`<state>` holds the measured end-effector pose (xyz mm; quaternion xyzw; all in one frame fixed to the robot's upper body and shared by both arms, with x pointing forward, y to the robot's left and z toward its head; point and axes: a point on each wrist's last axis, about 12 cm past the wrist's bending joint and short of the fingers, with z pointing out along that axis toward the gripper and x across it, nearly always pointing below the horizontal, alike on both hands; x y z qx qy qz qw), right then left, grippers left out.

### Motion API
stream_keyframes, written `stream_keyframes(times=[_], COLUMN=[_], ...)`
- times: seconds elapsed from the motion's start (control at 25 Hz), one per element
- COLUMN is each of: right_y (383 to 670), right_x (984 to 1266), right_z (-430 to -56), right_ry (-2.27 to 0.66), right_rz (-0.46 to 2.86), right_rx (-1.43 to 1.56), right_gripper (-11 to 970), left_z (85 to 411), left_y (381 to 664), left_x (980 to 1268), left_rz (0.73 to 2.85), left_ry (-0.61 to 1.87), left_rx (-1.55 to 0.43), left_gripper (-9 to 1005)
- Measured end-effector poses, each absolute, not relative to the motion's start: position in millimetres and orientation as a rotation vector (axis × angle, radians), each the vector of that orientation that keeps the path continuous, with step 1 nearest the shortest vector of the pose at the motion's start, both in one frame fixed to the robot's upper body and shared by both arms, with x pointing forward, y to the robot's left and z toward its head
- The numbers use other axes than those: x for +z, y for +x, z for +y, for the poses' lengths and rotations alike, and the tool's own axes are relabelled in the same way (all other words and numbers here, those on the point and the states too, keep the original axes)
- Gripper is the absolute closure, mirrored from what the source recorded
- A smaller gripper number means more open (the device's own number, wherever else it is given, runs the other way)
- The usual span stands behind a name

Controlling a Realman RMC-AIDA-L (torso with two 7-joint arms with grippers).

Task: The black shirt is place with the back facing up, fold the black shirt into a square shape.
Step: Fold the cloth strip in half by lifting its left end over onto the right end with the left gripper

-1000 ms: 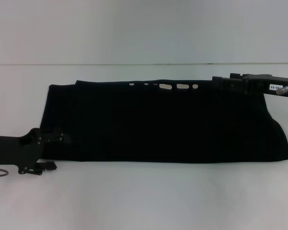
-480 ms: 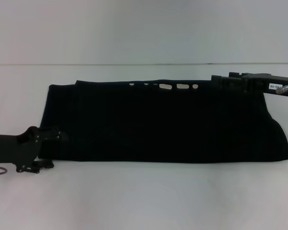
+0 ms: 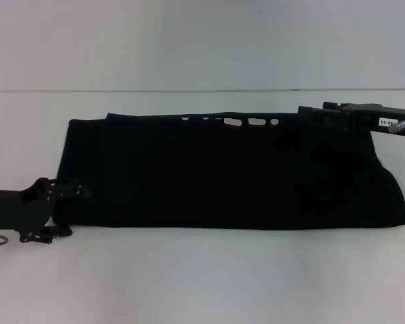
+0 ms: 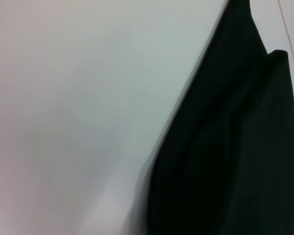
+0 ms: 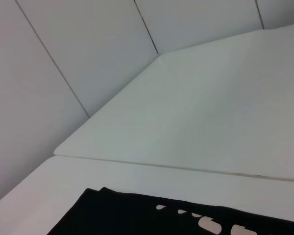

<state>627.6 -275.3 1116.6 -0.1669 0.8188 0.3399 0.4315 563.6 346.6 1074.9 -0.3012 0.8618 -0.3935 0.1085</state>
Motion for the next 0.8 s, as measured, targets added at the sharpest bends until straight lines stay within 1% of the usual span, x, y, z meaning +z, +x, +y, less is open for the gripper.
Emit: stream_keyframes(times=[0.56,0.8], right_y=[628.1,628.2], right_x=[1116.9,1117.2], right_z=[-275.4,-274.9], right_ry=[-0.414,-0.417], right_rz=[2.040,2.040], right_rx=[0.846,0.848], right_gripper=[116,118], left_z=[348.1,347.7], left_y=[564.5,568.5], left_x=[1072.7,1074.2], left_rz=[2.518,2.512], left_ry=[-0.883,-0.819], left_rx=[-1.134,-1.106], left_gripper=[103,108])
